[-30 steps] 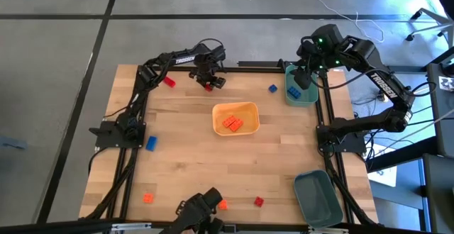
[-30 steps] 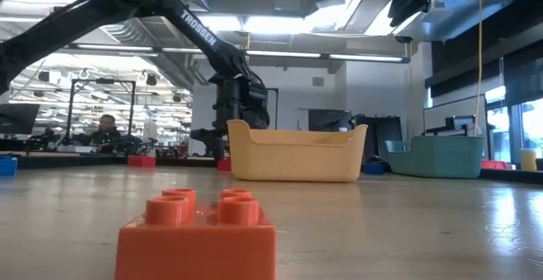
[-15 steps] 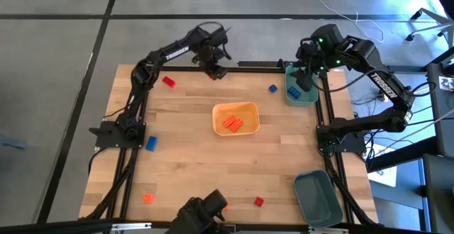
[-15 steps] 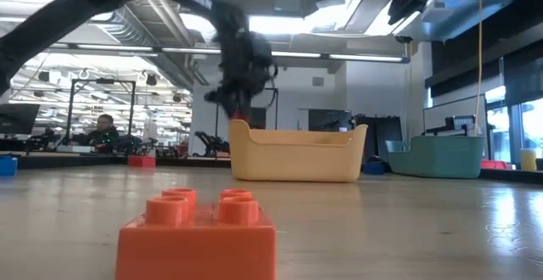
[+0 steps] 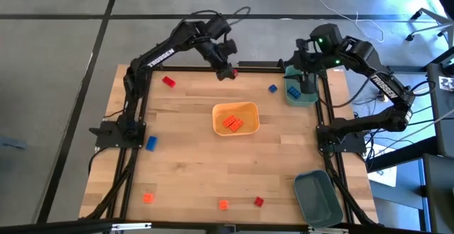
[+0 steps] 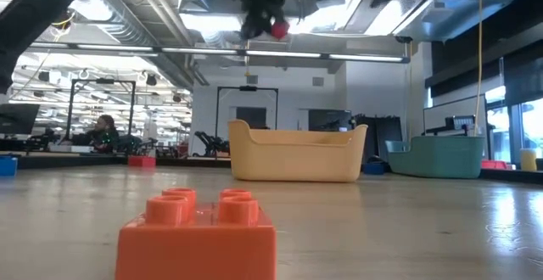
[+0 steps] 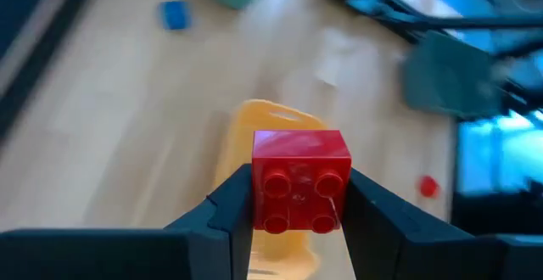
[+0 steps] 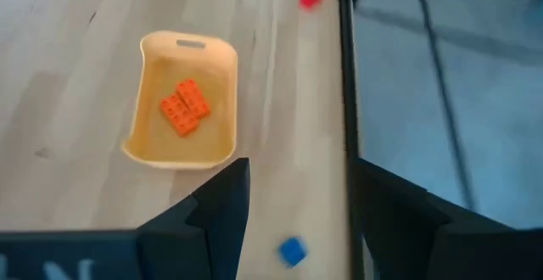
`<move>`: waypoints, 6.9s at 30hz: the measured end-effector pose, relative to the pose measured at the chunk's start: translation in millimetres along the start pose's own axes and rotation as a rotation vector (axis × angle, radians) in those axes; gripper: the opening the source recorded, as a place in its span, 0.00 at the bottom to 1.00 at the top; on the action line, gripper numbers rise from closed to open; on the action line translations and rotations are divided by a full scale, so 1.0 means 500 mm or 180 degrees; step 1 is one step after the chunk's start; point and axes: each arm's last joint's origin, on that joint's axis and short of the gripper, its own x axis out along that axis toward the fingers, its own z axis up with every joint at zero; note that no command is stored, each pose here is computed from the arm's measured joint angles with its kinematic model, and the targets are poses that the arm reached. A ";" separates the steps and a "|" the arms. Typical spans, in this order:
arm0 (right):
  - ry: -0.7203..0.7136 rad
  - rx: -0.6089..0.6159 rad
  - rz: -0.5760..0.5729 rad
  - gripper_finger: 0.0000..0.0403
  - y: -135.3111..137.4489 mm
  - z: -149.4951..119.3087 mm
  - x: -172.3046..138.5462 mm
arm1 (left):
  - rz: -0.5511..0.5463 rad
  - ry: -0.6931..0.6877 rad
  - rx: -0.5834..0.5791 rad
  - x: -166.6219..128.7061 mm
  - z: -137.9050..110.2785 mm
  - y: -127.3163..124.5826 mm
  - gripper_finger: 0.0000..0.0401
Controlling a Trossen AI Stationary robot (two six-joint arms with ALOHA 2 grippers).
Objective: Sort & place blocks by color
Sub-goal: Put the red game piece into the gray bin
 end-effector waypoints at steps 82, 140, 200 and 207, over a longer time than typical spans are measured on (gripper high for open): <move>-0.0838 -0.1761 0.0523 0.28 0.069 0.147 0.212 | -0.0614 -0.0238 0.0644 0.045 0.011 -0.135 0.46; 0.1541 0.1915 0.0410 0.24 0.256 0.003 -0.015 | 0.0431 -0.0282 0.0961 -0.075 -0.005 -0.058 0.48; 0.3269 0.3685 0.0750 0.28 0.669 -0.310 0.204 | 0.0352 0.0142 0.1318 -0.071 -0.031 -0.060 0.48; 0.3279 0.3767 0.0725 0.29 0.669 -0.309 0.204 | 0.0353 0.0140 0.1319 -0.071 -0.031 -0.060 0.48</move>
